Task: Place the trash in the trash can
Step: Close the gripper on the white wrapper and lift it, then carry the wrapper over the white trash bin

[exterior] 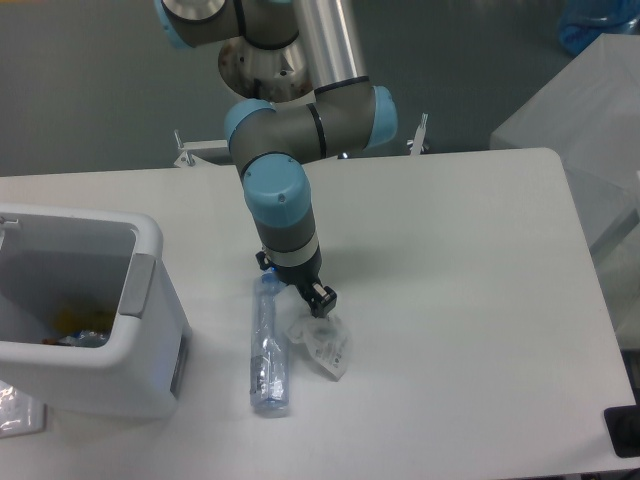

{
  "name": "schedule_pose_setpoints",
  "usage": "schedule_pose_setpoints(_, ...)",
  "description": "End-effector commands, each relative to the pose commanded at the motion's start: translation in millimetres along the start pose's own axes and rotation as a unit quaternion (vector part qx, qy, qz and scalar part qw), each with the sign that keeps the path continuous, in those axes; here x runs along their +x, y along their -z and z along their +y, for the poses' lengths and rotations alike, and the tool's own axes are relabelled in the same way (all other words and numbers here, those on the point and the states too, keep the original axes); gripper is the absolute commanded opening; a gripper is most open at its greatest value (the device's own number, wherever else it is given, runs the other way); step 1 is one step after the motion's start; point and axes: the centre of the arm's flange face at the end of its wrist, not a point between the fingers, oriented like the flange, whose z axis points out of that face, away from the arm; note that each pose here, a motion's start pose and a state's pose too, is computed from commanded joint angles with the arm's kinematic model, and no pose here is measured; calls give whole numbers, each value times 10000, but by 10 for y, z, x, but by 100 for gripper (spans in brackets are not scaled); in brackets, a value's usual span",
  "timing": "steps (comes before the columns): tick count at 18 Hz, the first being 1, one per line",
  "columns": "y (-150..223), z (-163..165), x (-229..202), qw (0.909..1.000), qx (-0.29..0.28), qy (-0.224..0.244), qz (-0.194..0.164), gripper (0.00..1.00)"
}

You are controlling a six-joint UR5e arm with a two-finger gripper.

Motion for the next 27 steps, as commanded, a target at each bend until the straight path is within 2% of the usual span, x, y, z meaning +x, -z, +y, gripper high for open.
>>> schedule_pose_setpoints(1, 37, -8, -25, 10000, 16, 19, -35, 16)
schedule_pose_setpoints(3, 74, -19, -56, 10000, 35, 30, -76, 6)
schedule_pose_setpoints(7, 153, -14, -74, 9999, 80, 43, -139, 6)
schedule_pose_setpoints(9, 314, -44, -165, 9995, 192, 69, -255, 6)
schedule_pose_setpoints(11, 522, -80, -295, 9978, 358, 348, -426, 6)
schedule_pose_setpoints(13, 784, -163, -460, 9922, 754, 852, -514, 6)
schedule_pose_setpoints(15, 1038, -264, -585, 9807, 1324, 1377, -422, 6)
schedule_pose_setpoints(18, 1412, -325, -783, 9525, 1980, 2293, -298, 6)
schedule_pose_setpoints(21, 1702, -404, -906, 9272, 2364, 2896, -220, 6)
schedule_pose_setpoints(27, 2020, -468, -960, 8916, 2804, 3556, -12, 6)
